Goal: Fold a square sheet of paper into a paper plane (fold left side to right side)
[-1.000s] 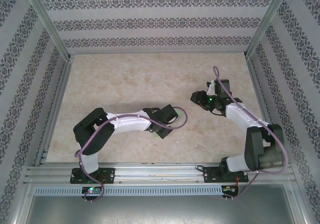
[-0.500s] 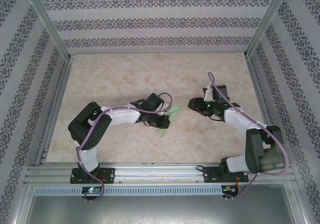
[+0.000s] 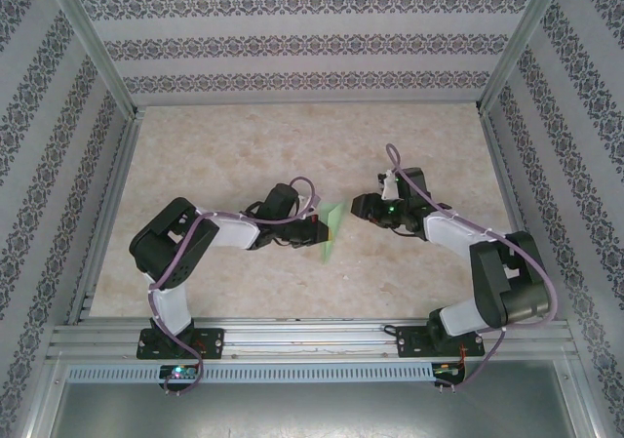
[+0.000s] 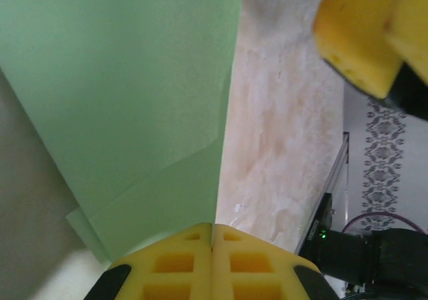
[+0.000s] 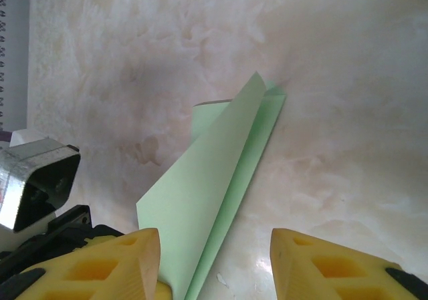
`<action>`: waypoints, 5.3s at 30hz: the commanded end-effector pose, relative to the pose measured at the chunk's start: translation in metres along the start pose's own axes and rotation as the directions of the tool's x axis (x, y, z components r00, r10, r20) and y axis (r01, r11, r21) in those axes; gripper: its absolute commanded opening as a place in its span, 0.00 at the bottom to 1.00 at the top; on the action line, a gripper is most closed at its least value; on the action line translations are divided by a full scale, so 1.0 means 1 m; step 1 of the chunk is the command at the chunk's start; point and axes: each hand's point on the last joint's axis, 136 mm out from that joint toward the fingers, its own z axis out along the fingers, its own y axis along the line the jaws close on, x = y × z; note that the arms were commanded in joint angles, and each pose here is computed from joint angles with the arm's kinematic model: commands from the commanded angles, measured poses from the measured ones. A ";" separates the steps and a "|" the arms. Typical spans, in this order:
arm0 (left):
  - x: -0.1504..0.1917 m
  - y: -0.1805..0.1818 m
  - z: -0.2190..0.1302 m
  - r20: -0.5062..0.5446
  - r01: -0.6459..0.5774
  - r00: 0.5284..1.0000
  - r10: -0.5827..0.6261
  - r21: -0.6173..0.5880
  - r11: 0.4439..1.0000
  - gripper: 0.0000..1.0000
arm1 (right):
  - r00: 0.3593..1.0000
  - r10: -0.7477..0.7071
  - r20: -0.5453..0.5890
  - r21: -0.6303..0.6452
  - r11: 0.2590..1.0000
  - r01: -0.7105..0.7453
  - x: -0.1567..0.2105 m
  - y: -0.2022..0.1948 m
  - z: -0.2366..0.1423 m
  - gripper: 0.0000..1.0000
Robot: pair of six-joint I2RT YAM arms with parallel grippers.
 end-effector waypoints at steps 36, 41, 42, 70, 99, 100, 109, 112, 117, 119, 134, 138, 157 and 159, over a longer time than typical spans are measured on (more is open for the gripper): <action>-0.019 0.010 0.005 0.082 0.109 0.989 -0.125 0.170 0.979 0.00 | 0.995 0.094 0.014 0.017 0.995 -0.094 0.001 0.003 0.050 0.43; -0.020 0.011 0.005 0.085 0.113 0.988 -0.129 0.171 0.979 0.00 | 0.996 0.092 0.015 0.016 0.996 -0.092 -0.001 0.004 0.054 0.43; -0.020 0.012 0.005 0.086 0.116 0.987 -0.132 0.171 0.978 0.00 | 0.996 0.092 0.014 0.018 0.996 -0.093 -0.001 0.003 0.056 0.43; -0.022 0.016 0.008 0.090 0.146 0.982 -0.165 0.188 0.971 0.01 | 0.996 0.091 -0.022 0.033 0.995 -0.091 0.003 0.000 0.078 0.42; -0.040 0.019 -0.013 0.118 0.132 0.983 -0.141 0.082 0.988 0.45 | 0.984 0.143 -0.104 0.194 0.973 -0.121 0.024 -0.032 0.093 0.35; -0.042 0.021 -0.012 0.112 0.134 0.983 -0.142 0.077 0.988 0.45 | 0.985 0.141 -0.103 0.193 0.974 -0.120 0.024 -0.031 0.093 0.35; -0.047 0.027 0.001 0.074 0.151 0.985 -0.157 0.072 0.986 0.45 | 0.983 0.144 -0.110 0.203 0.972 -0.120 0.027 -0.033 0.094 0.35; -0.048 0.030 0.004 0.068 0.154 0.985 -0.158 0.061 0.986 0.43 | 0.983 0.143 -0.112 0.205 0.972 -0.118 0.027 -0.033 0.094 0.35; -0.049 0.034 0.007 0.062 0.156 0.986 -0.158 0.040 0.987 0.33 | 0.984 0.138 -0.116 0.209 0.972 -0.112 0.028 -0.033 0.095 0.35; -0.050 0.037 0.009 0.059 0.158 0.985 -0.159 0.028 0.987 0.27 | 0.983 0.137 -0.118 0.214 0.971 -0.109 0.028 -0.034 0.095 0.35; -0.060 0.055 0.006 0.089 0.148 0.985 -0.145 -0.034 0.988 0.09 | 0.983 0.121 -0.135 0.250 0.964 -0.085 0.031 -0.038 0.094 0.35; -0.061 0.059 0.004 0.096 0.157 0.984 -0.153 -0.040 0.987 0.08 | 0.983 0.119 -0.137 0.255 0.964 -0.081 0.032 -0.038 0.094 0.36; -0.043 0.085 -0.001 0.121 0.236 0.967 -0.223 -0.106 0.966 0.01 | 0.986 0.108 -0.124 0.210 0.974 -0.081 0.024 -0.024 0.092 0.38; -0.041 0.087 -0.001 0.121 0.242 0.966 -0.229 -0.111 0.964 0.00 | 0.986 0.112 -0.121 0.198 0.976 -0.086 0.024 -0.022 0.093 0.39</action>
